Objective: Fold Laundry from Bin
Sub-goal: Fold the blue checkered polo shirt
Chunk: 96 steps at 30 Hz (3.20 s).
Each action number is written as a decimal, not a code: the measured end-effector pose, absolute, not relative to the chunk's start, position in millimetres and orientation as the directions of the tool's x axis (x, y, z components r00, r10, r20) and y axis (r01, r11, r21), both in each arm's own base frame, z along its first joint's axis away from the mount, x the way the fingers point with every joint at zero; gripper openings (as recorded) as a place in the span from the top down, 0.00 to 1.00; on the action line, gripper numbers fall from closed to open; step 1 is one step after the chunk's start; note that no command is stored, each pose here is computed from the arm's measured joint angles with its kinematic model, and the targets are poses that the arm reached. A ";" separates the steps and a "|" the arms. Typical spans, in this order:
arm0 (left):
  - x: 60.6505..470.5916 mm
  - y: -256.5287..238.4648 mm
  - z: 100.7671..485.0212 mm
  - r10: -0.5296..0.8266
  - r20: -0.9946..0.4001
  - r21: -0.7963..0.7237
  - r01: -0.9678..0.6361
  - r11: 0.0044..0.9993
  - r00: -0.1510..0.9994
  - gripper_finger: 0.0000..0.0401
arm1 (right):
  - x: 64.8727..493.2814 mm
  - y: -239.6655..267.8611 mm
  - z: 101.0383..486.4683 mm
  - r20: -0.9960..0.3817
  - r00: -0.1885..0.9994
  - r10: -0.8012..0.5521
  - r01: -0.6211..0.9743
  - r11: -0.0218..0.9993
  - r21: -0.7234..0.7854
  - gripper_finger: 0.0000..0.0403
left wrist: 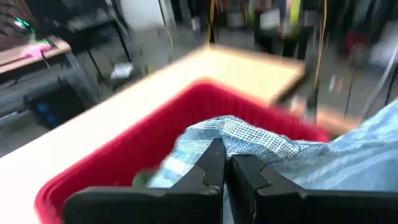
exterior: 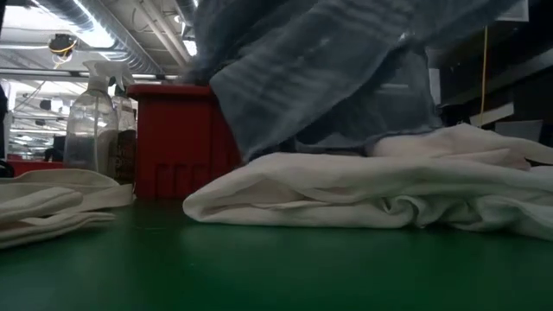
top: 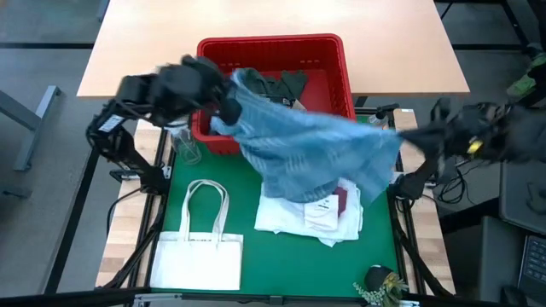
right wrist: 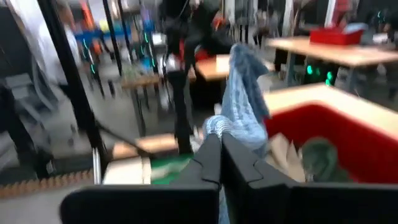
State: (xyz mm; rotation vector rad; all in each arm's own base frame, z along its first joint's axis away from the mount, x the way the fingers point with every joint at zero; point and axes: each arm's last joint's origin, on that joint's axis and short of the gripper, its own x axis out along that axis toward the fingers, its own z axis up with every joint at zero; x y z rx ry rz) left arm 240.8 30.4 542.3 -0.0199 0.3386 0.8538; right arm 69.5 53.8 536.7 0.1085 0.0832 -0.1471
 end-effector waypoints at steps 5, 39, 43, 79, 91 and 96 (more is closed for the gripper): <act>236.5 25.4 567.7 0.735 -0.123 -0.007 -0.741 0.672 0.667 1.00 | 46.3 21.1 565.0 0.090 0.987 -0.134 0.120 0.982 0.147 1.00; 233.0 8.2 595.6 0.668 0.087 0.046 -0.672 0.739 0.739 1.00 | -19.9 -73.5 593.7 0.242 0.940 -0.239 0.226 0.971 0.084 1.00; 229.8 -4.0 588.1 0.631 0.018 0.114 -0.628 0.770 0.776 1.00 | -16.6 -68.8 584.4 0.195 0.958 -0.209 0.201 0.978 0.060 1.00; 226.1 -80.2 526.2 0.268 -0.472 -0.074 -0.340 0.937 0.840 1.00 | 25.5 4.1 502.9 -0.245 0.942 0.228 -0.196 0.969 0.149 1.00; 243.9 -163.4 474.4 0.050 -0.724 -0.189 -0.268 0.945 0.688 1.00 | 83.8 97.1 415.7 -0.458 0.798 0.391 -0.306 0.919 0.251 1.00; 252.4 -205.0 444.8 0.025 -0.799 -0.189 -0.289 0.938 0.601 1.00 | 103.3 130.4 386.1 -0.508 0.720 0.473 -0.370 0.881 0.296 1.00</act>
